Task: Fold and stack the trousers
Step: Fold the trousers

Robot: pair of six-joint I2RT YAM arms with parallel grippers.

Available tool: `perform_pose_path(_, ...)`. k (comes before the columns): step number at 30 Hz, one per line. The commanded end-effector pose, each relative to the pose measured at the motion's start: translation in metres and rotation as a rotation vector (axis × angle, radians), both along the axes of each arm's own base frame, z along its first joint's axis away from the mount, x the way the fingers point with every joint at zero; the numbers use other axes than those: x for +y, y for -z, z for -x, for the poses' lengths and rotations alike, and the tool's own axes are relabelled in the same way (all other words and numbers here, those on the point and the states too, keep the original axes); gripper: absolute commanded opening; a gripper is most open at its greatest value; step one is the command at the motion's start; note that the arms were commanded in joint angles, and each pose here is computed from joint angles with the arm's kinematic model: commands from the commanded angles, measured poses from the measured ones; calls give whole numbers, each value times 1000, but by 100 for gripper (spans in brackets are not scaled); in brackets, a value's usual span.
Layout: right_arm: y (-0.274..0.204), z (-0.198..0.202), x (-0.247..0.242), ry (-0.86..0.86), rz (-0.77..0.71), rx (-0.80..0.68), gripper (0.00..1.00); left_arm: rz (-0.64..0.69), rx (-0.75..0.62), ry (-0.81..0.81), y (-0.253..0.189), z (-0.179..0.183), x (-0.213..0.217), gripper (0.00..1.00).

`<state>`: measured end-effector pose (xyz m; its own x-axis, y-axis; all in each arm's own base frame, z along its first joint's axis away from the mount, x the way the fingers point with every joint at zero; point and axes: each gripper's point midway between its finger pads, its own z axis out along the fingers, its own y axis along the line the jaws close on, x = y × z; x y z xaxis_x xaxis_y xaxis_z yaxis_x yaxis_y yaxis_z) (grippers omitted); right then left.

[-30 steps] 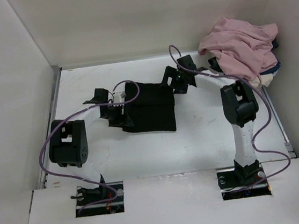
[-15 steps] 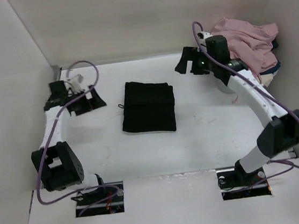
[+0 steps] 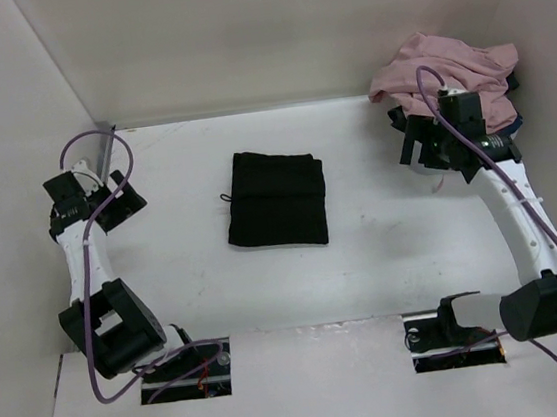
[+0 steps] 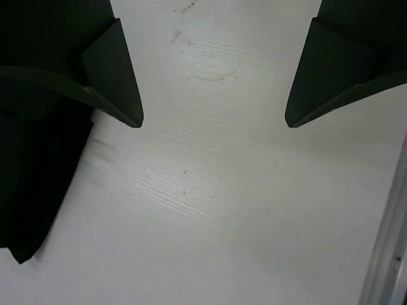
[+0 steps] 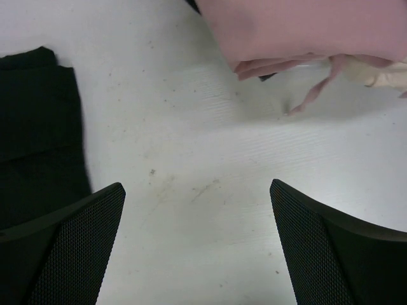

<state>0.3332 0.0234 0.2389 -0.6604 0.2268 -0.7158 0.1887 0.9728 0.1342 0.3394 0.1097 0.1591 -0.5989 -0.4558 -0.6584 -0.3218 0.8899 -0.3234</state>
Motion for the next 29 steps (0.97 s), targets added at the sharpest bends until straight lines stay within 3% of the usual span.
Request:
perform_pose_path(1, -10, 10, -16, 66, 27, -27, 100, -39, -62, 10, -19, -8, -1, 100)
perform_pose_path(29, -15, 27, -44, 162, 37, -63, 100, -43, -38, 64, -10, -3, -19, 100)
